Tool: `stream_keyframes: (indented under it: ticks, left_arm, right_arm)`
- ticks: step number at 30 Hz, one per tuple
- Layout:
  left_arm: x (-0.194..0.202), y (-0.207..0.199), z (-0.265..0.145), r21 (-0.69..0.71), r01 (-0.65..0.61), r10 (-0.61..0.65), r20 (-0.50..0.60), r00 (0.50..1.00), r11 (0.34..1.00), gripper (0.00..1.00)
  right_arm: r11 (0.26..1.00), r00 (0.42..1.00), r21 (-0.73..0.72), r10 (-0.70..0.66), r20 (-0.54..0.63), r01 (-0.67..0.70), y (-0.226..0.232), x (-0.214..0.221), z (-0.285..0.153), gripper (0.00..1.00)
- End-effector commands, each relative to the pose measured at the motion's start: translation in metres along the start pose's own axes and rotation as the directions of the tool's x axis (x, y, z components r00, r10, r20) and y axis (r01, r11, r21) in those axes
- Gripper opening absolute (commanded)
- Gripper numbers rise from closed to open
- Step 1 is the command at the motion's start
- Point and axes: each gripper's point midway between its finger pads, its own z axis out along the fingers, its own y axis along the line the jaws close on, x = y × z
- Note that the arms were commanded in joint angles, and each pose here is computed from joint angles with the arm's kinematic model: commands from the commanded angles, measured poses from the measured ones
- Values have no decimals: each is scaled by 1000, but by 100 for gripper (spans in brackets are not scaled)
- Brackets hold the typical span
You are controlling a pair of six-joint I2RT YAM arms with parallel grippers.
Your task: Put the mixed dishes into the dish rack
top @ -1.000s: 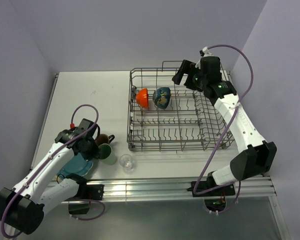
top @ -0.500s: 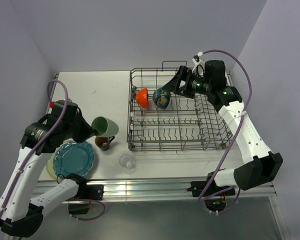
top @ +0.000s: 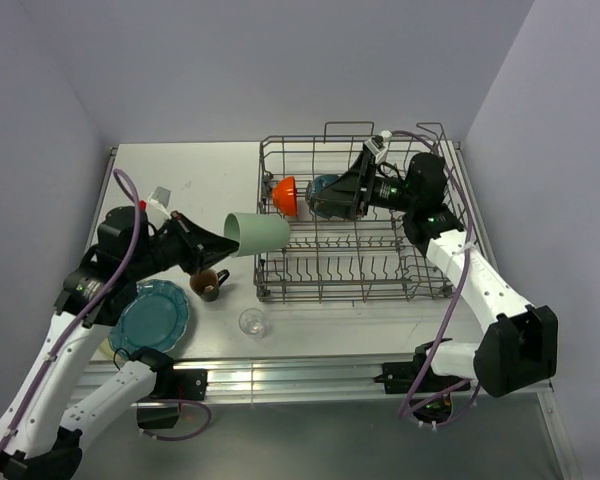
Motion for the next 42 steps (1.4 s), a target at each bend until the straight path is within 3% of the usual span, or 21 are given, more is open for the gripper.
stream_keyframes:
  ticks: [1, 12, 27, 31, 34, 35, 38, 40, 42]
  left_arm:
    - [11, -46, -4, 238, 52, -31, -89, 996, 970, 0]
    - [11, -63, 1, 358, 116, -70, -139, 988, 927, 0]
    - [13, -57, 2, 370, 162, -107, -164, 981, 915, 0]
    - [14, -58, 0, 374, 165, -110, -165, 980, 913, 0]
    - [15, -58, -1, 381, 170, -112, -171, 979, 909, 0]
    - [15, -56, 0, 378, 173, -115, -173, 978, 909, 0]
    - [17, -52, -1, 373, 183, -124, -178, 976, 910, 0]
    - [18, -53, -4, 387, 189, -126, -182, 975, 903, 0]
    - [18, -50, -3, 387, 197, -134, -184, 974, 901, 0]
  right_arm:
    - [974, 995, -213, -89, -33, 80, 60, 11, -3, 94]
    - [961, 984, -258, -134, -118, 100, 77, 41, 27, 93]
    - [920, 971, -389, -133, -197, 47, 112, 63, 43, 89]
    - [903, 966, -430, -126, -225, 17, 122, 72, 47, 81]
    - [900, 967, -437, -117, -226, 7, 123, 72, 47, 65]
    - [899, 968, -438, -118, -220, 10, 124, 72, 47, 49]
    - [895, 969, -445, -125, -213, 17, 123, 71, 48, 22]
    - [890, 971, -455, -120, -209, 12, 126, 71, 46, 24]
    - [882, 970, -471, -132, -205, 20, 130, 71, 45, 35]
